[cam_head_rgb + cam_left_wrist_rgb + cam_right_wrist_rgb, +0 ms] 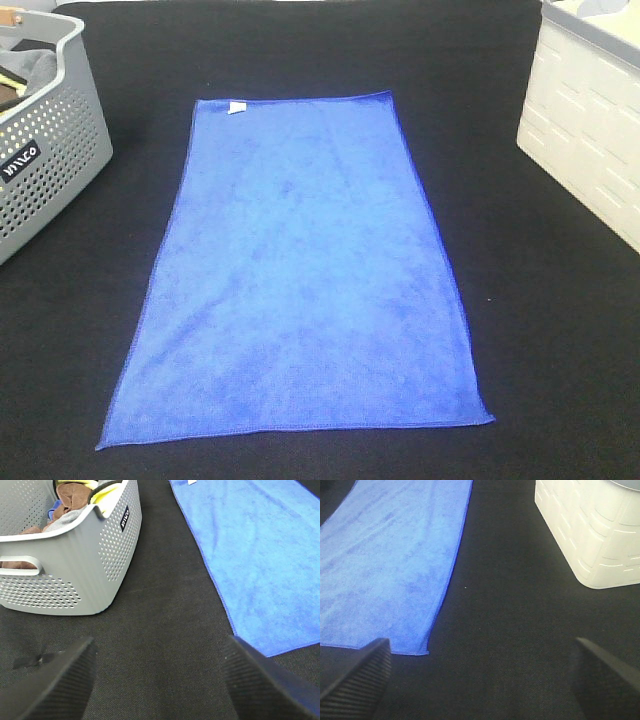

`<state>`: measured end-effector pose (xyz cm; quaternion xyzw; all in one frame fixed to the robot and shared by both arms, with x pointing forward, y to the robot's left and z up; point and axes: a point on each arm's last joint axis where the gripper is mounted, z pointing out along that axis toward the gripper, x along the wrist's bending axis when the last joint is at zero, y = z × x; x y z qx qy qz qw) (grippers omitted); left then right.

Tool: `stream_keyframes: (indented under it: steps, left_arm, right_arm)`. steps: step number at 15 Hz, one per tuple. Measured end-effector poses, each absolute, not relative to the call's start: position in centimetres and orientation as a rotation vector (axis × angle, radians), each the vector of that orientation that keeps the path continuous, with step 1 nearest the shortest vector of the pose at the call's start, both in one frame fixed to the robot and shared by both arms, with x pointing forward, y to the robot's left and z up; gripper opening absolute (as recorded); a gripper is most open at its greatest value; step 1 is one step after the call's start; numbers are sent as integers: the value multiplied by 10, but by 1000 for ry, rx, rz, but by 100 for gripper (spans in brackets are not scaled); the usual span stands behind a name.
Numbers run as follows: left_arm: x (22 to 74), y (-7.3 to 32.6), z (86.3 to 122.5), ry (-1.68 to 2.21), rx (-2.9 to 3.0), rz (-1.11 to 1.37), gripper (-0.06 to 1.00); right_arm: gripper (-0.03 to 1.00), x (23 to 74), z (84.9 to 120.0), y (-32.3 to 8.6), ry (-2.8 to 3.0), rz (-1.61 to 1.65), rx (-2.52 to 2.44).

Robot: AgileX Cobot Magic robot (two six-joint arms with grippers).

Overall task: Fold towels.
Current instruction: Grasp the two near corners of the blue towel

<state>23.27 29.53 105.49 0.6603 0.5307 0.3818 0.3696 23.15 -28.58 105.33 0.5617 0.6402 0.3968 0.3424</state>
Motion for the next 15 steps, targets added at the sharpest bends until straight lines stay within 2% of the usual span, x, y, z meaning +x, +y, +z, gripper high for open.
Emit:
stream_keyframes:
  steps: [15]
  left_arm:
    - [233,295,1055,1362,1694,980,68]
  right_arm:
    - [89,231,1053,-286,1664,1032,1460]
